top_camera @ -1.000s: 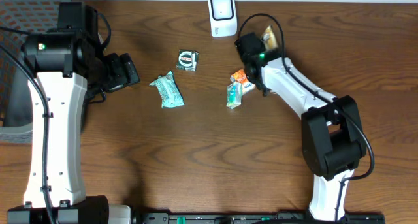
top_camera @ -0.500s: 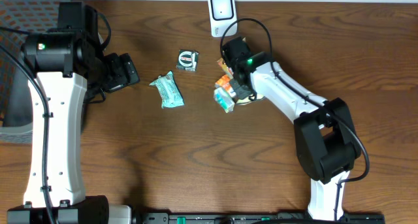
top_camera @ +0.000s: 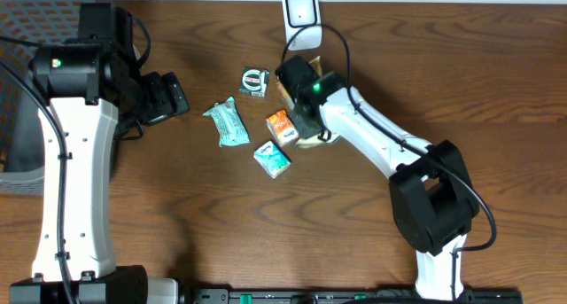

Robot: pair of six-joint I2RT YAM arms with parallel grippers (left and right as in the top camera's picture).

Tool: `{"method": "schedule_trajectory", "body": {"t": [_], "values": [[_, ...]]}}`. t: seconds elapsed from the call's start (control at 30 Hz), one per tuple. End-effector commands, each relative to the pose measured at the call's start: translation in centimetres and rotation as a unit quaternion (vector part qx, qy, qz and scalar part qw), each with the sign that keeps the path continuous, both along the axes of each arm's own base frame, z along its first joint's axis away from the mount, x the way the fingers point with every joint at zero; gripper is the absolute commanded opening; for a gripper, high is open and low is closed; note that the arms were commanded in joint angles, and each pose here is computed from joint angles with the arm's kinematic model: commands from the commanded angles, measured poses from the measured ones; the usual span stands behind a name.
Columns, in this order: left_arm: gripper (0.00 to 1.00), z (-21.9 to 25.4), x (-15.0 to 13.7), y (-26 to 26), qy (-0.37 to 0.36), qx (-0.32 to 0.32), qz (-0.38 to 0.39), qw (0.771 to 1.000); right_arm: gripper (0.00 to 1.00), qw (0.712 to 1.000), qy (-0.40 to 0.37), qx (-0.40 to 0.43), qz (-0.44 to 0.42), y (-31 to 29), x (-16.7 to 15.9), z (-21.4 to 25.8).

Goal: Scan the item barcode

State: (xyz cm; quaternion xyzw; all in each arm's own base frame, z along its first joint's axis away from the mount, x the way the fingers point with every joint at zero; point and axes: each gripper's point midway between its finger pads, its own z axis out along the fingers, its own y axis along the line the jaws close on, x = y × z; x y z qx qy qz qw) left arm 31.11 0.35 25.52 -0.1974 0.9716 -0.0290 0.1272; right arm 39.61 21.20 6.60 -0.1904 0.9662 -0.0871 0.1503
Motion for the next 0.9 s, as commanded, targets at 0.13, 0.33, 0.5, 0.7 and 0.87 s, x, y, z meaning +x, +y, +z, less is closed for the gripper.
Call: {"method": "schedule_trajectory", "body": {"t": [0.13,0.33,0.5,0.7,0.87], "values": [[0.98,-0.2,-0.1,0.1,0.005,-0.001,0.007,1.000,0.01,0.952,-0.182,-0.235,-0.074,-8.8,6.1,9.7],[0.98,-0.2,-0.1,0.1,0.005,-0.001,0.007,1.000,0.01,0.945,-0.160,-0.268,-0.094,-12.0,6.0,7.4],[0.98,-0.2,-0.1,0.1,0.005,-0.001,0.007,1.000,0.01,0.942,-0.099,-0.313,-0.070,-14.9,4.9,2.5],[0.98,-0.2,-0.1,0.1,0.005,-0.001,0.007,1.000,0.31,0.922,-0.066,-0.380,-0.042,-16.0,3.1,1.0],[0.98,-0.2,-0.1,0.1,0.005,-0.001,0.007,1.000,0.43,0.948,-0.038,-0.316,0.024,-10.3,1.2,-1.0]]}}
